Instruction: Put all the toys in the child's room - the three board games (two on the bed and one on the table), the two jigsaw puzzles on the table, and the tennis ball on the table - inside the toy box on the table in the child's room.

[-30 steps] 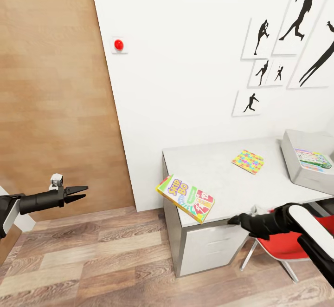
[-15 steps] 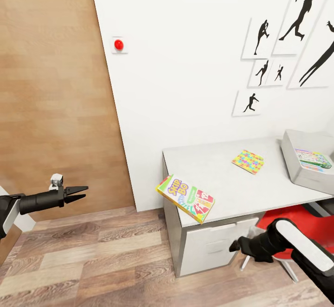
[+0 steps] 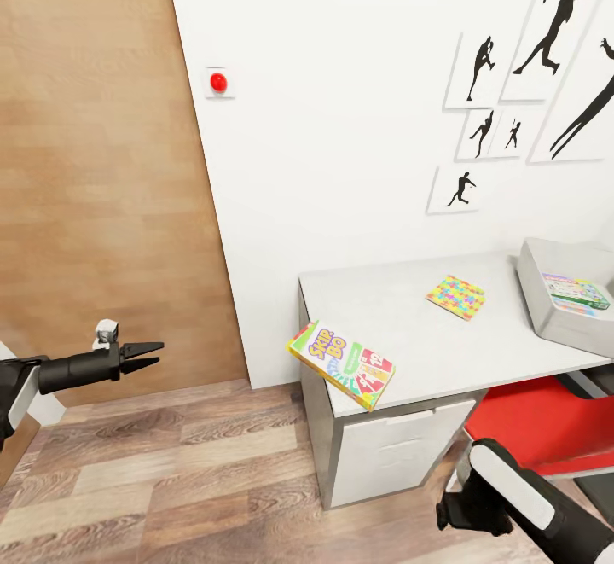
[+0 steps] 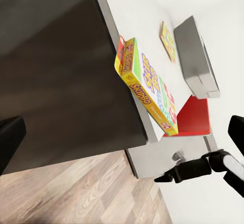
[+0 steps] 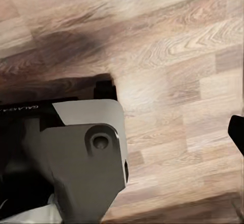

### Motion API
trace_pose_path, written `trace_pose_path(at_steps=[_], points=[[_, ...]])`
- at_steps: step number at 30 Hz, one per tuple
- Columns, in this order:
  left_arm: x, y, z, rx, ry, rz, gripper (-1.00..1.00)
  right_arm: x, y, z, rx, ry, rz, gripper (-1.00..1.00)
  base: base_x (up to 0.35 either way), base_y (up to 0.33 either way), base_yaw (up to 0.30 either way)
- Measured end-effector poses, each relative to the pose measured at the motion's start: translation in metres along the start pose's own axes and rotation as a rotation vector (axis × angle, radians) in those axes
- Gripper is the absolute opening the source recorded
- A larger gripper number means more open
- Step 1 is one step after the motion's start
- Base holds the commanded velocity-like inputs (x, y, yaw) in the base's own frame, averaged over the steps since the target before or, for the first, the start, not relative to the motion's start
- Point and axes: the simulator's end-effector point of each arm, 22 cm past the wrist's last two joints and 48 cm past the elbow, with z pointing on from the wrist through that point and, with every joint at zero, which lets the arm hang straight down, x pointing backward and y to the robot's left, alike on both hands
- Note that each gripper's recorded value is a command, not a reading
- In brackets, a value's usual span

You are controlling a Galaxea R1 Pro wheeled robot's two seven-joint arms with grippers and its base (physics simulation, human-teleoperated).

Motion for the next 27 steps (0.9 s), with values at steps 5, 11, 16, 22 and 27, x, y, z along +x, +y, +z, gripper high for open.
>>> trace_pose_path(at_steps=[5, 11, 16, 22, 27], points=[[0.0, 0.0, 0.001, -0.002, 0.001, -0.001, 1.0, 0.036, 0.016, 0.047, 0.096, 0.095, 0.012, 1.0, 0.0, 0.0, 0.0], [0.004, 0.002, 0.008, -0.006, 0.008, -0.004, 1.0, 0.044, 0.012, 0.076, 0.249, 0.043, 0.017, 1.0, 0.0, 0.0, 0.0], [0.006, 0.006, 0.011, -0.027, 0.013, -0.006, 1.0, 0.036, 0.022, 0.085, 0.157, 0.004, 0.104, 1.0, 0.0, 0.0, 0.0], [0.012, 0.012, 0.023, -0.053, 0.026, -0.01, 1.0, 0.001, 0.018, 0.095, -0.073, -0.151, 0.265, 1.0, 0.0, 0.0, 0.0], [0.015, 0.014, 0.029, -0.066, 0.03, -0.013, 1.0, -0.014, 0.007, 0.086, -0.375, -0.236, 0.314, 1.0, 0.0, 0.0, 0.0]])
